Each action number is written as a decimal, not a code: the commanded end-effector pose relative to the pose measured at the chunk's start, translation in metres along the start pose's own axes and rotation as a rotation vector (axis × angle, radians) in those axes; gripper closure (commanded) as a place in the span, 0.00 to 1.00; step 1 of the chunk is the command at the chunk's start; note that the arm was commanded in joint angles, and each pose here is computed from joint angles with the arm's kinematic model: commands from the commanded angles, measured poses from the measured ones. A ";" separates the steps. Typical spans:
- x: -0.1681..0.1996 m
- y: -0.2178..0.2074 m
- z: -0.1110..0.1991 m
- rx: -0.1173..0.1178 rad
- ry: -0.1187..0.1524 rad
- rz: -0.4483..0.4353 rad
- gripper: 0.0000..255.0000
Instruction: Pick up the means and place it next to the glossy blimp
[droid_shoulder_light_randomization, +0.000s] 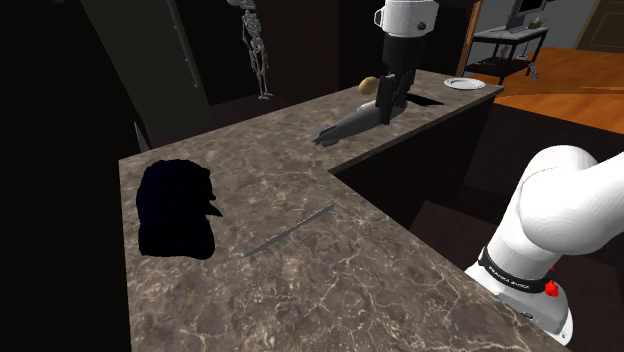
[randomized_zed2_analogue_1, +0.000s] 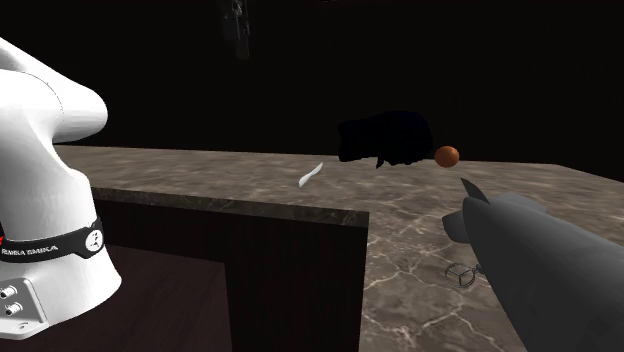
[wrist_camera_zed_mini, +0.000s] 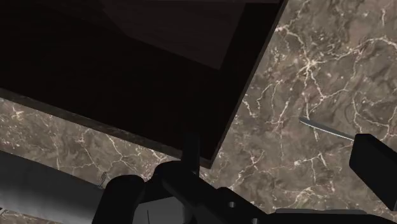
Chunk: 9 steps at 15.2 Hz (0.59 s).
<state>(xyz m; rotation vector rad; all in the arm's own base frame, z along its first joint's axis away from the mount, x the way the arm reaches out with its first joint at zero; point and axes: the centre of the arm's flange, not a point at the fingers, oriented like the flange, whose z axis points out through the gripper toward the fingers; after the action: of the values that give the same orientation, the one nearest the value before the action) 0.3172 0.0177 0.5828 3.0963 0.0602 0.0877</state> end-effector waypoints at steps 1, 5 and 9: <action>0.000 0.000 0.000 0.000 0.000 0.000 0.00; 0.039 -0.019 0.031 0.007 -0.011 -0.198 0.00; 0.074 -0.046 0.063 0.014 -0.022 -0.396 0.00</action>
<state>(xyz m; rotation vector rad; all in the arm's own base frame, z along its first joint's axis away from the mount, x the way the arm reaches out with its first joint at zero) 0.3841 0.0580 0.5305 3.0446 0.5868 0.0420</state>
